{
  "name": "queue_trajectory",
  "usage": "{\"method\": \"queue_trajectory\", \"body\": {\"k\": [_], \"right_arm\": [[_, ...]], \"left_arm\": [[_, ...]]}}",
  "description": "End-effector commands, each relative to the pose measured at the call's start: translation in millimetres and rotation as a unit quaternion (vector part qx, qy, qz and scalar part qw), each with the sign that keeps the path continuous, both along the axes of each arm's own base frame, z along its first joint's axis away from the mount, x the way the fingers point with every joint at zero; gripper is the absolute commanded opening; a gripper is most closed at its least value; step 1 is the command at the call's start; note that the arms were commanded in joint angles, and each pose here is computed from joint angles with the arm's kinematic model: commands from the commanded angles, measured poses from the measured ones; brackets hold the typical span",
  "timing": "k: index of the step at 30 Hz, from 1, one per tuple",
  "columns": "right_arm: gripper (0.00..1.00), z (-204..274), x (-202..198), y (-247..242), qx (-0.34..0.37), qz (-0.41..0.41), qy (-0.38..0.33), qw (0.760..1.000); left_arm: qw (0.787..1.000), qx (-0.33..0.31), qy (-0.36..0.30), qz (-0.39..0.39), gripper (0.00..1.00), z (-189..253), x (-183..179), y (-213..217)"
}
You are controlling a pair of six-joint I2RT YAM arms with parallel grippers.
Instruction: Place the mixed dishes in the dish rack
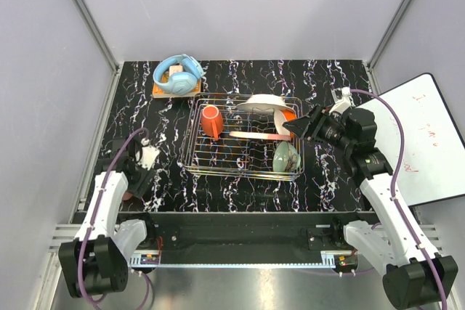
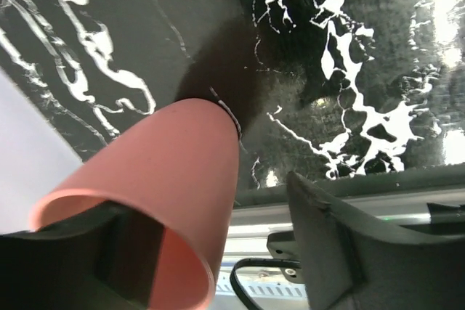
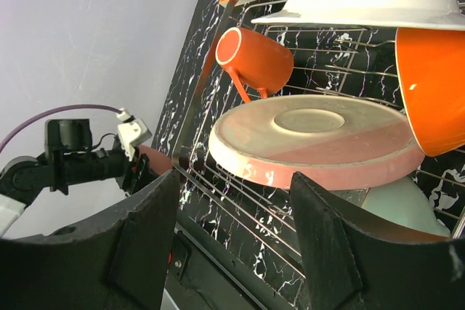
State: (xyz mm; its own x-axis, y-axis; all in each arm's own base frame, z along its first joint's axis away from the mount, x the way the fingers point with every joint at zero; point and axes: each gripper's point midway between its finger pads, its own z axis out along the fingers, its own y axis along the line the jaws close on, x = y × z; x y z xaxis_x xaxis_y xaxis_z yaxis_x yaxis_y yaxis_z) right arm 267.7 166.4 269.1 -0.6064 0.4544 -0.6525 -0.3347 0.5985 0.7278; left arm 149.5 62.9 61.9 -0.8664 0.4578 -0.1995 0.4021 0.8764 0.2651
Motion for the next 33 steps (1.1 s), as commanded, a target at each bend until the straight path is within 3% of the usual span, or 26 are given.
{"method": "queue_trajectory", "body": {"k": [1,2,3,5,9,12,15,16,17,21,22,24,25,27,33], "right_arm": [[0.69,7.7,1.2,-4.4,-0.006,-0.009,-0.022,1.000],[0.69,8.1,1.1,-4.4,-0.006,-0.009,-0.022,1.000],[0.67,8.7,1.4,-4.4,-0.006,-0.009,-0.023,1.000],[0.65,9.5,1.1,-4.5,-0.006,-0.009,-0.023,1.000],[0.62,15.7,2.6,-3.9,-0.004,-0.009,-0.028,1.000],[0.63,24.2,4.3,-0.9,-0.001,0.001,-0.040,0.999],[0.65,37.8,4.0,7.4,0.016,0.028,-0.060,0.998],[0.66,46.9,4.8,10.4,0.027,0.036,-0.073,0.996],[0.68,47.4,6.1,13.5,0.033,0.045,-0.070,0.996],[0.75,78.8,5.8,27.4,0.070,0.095,-0.102,0.988],[0.77,92.1,5.7,30.3,0.089,0.103,-0.115,0.984],[0.80,109.1,4.8,37.8,0.125,0.131,-0.126,0.975],[0.81,115.5,4.4,40.2,0.138,0.142,-0.129,0.972],[0.84,125.6,8.1,46.7,0.178,0.166,-0.121,0.962],[0.89,124.9,20.3,72.4,0.279,0.213,-0.066,0.934]], "left_arm": [[1.000,0.017,-0.020,0.003,0.48,-7.5,24.5,9.1],[1.000,0.017,-0.019,0.005,0.40,-8.2,27.6,9.4],[1.000,0.013,-0.027,0.010,0.22,-3.7,34.6,9.2],[0.999,0.000,-0.038,0.013,0.01,4.7,47.7,6.2],[0.995,-0.040,-0.085,0.018,0.00,39.4,78.5,-5.5],[0.986,-0.109,-0.127,0.005,0.00,85.5,108.7,-30.0],[0.961,-0.213,-0.172,-0.032,0.00,143.4,136.4,-71.0],[0.941,-0.282,-0.173,-0.065,0.00,158.7,141.4,-98.2],[0.925,-0.310,-0.200,-0.088,0.00,188.9,150.0,-111.1],[0.844,-0.469,-0.188,-0.180,0.00,257.2,148.0,-187.2],[0.804,-0.531,-0.161,-0.216,0.00,272.1,139.9,-208.6],[0.748,-0.592,-0.139,-0.266,0.00,298.6,131.1,-235.8],[0.701,-0.635,-0.113,-0.305,0.00,312.2,115.1,-247.7],[0.655,-0.660,-0.088,-0.358,0.00,324.1,104.8,-267.2],[0.572,-0.671,-0.081,-0.464,0.00,341.8,81.2,-288.9]]}}
